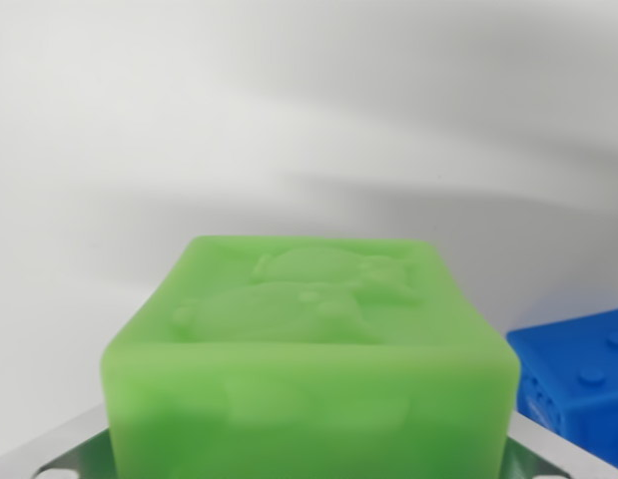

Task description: Stack cube

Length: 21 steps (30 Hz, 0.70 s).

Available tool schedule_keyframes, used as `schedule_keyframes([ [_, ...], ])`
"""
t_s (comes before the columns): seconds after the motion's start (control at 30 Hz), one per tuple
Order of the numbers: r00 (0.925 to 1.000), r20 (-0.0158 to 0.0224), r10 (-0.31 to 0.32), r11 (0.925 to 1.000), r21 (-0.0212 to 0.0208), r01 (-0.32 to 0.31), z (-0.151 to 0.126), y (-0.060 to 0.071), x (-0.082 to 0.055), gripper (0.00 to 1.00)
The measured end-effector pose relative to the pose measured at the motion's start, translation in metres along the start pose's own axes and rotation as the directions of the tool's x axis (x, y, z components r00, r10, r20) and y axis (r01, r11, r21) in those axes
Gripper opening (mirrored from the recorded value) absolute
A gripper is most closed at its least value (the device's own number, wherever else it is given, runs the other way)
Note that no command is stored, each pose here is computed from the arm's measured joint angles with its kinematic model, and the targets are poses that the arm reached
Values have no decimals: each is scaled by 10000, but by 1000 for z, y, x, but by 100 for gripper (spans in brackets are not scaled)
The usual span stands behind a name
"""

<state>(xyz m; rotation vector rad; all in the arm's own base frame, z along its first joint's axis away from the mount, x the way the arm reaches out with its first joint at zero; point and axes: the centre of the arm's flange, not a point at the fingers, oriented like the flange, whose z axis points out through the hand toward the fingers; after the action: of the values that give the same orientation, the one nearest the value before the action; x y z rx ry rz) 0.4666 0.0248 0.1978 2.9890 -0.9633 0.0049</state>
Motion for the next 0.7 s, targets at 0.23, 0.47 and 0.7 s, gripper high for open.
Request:
schedule_keyframes([
  [0.23,10000,-9,1,10000,2,-1,-21,0,0,0],
  [0.47,9999,-39,-127,9999,30,127,-39,2,1,0],
  [0.7,9991,13,-428,9991,-13,428,-38,15,7,0],
])
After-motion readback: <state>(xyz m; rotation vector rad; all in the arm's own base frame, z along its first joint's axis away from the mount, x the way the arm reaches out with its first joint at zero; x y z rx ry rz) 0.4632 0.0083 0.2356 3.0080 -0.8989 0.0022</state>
